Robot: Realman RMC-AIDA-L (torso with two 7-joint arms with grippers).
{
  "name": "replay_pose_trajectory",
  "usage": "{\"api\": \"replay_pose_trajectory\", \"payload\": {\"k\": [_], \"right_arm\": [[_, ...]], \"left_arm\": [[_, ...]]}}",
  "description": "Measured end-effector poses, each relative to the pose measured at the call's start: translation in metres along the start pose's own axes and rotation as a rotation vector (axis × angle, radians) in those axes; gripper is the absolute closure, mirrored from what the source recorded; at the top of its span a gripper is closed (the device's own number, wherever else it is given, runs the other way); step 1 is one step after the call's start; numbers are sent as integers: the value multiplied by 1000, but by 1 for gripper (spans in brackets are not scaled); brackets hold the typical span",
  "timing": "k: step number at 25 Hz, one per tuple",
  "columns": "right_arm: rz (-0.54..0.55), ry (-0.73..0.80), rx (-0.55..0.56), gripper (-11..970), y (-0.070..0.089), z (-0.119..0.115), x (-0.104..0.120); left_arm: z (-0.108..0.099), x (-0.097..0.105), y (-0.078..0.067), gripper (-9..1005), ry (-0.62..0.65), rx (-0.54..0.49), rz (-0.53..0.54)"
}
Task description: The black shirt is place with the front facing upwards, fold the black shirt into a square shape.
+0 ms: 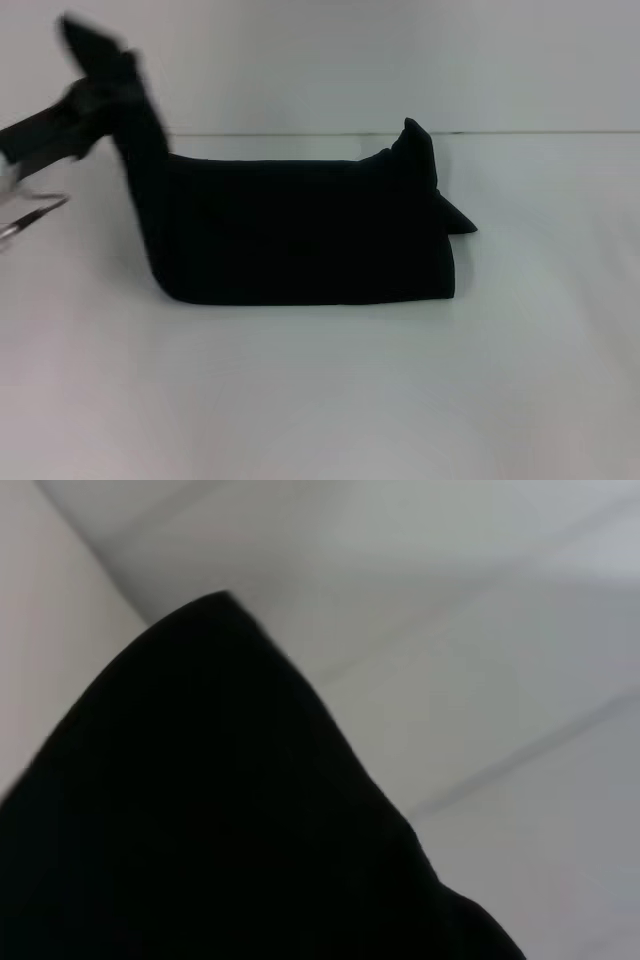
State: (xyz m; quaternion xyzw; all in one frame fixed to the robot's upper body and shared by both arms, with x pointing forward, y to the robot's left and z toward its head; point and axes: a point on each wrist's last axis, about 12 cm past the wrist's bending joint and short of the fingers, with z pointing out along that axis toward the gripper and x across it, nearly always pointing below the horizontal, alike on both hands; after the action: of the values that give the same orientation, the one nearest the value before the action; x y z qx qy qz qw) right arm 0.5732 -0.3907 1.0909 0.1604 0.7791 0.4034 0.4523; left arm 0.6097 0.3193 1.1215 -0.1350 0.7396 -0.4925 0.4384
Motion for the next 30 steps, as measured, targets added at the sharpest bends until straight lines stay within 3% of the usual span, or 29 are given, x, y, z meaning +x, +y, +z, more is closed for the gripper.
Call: {"api": "replay_pose_trajectory", "payload": {"k": [4,9,15,18,22,25,28,30], "right_arm": [[-3,3,-7,107,2,2,0],[-8,10,-13,108,3,5,3],[-9,27,-16,108,4,8,8],[-14,39,-17,108,5,9,10],[-16,47,-16,108,5,9,11],[-16,49,-16,108,5,9,12],[-14,51,-16,108,5,10,12],[-18,58,-17,108,6,10,11]], "left_arm": [[40,11,-28,939,95,71,56],[89,42,-62,938,203,116,152],[146,93,-80,938,308,57,266],[158,116,-87,937,381,67,337],[156,132,-96,935,502,156,411],[146,136,-103,865,601,251,467],[132,129,-105,782,635,314,511],[119,114,-103,709,586,336,502]]}}
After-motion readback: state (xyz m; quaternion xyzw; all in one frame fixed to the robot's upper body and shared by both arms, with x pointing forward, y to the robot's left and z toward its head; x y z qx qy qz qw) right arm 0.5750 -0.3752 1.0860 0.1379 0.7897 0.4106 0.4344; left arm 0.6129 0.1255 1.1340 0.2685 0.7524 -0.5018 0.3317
